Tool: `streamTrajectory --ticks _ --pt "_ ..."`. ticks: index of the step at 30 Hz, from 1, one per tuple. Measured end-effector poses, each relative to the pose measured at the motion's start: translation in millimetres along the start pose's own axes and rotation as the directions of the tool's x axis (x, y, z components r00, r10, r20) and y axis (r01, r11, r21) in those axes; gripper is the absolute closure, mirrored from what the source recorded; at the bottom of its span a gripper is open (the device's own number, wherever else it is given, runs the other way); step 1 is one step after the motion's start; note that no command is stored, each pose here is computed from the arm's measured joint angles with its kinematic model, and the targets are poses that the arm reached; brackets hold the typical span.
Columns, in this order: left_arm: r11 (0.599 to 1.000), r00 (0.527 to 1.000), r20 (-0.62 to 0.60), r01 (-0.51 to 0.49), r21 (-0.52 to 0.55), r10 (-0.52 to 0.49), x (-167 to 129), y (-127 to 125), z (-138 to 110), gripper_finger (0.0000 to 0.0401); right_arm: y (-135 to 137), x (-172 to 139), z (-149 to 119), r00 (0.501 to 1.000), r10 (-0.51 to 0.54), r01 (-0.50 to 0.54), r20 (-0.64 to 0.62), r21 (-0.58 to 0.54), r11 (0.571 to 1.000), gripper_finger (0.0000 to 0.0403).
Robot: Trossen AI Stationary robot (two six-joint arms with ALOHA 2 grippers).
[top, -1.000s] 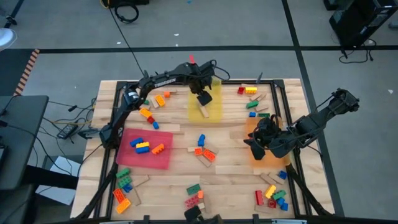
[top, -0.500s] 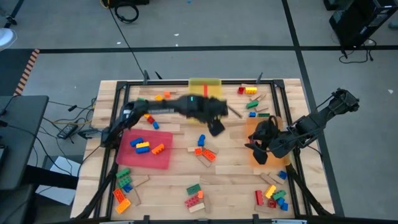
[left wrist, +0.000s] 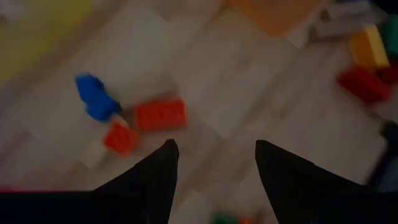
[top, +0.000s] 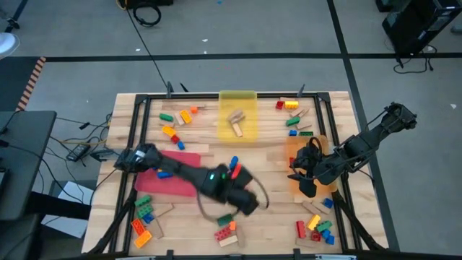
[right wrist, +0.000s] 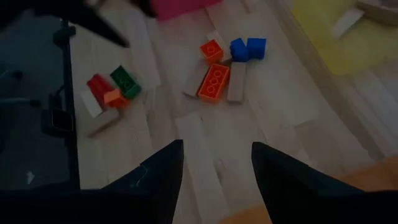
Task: Sort blocks by size
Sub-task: Put the wooden block into the yellow bin
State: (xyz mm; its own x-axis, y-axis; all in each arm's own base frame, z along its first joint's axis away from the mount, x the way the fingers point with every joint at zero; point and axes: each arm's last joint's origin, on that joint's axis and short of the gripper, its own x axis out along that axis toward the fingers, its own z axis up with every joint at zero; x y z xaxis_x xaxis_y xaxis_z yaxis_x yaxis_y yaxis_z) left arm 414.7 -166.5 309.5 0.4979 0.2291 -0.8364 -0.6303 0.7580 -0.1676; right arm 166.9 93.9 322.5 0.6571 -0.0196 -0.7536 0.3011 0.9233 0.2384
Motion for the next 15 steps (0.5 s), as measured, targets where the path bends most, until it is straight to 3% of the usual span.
streamTrajectory --ticks 5,8,10,13,15 --pt "0.998 0.998 -0.056 0.044 0.051 -0.041 -18 -17 -38 0.0178 0 0 0 1.000 0.000 0.000 0.000 -0.012 1.000 0.0199" --pt "0.985 0.994 -0.087 0.077 0.153 -0.065 -27 -24 -56 0.0178 0 0 0 1.000 0.000 0.000 0.000 -0.012 1.000 0.0199" --pt "0.962 0.993 -0.096 0.093 0.257 -0.070 -32 -27 -66 0.0178 0 0 0 1.000 0.003 -0.003 -0.003 -0.012 1.000 0.0199" --pt "0.895 0.991 -0.103 0.118 0.430 -0.081 -38 -31 -76 0.0178 0 0 0 1.000 0.005 -0.005 -0.005 -0.012 1.000 0.0199" --pt "0.863 0.991 -0.107 0.124 0.490 -0.082 -37 -33 -81 0.0178 0 0 0 1.000 0.005 -0.005 -0.005 -0.012 1.000 0.0199"
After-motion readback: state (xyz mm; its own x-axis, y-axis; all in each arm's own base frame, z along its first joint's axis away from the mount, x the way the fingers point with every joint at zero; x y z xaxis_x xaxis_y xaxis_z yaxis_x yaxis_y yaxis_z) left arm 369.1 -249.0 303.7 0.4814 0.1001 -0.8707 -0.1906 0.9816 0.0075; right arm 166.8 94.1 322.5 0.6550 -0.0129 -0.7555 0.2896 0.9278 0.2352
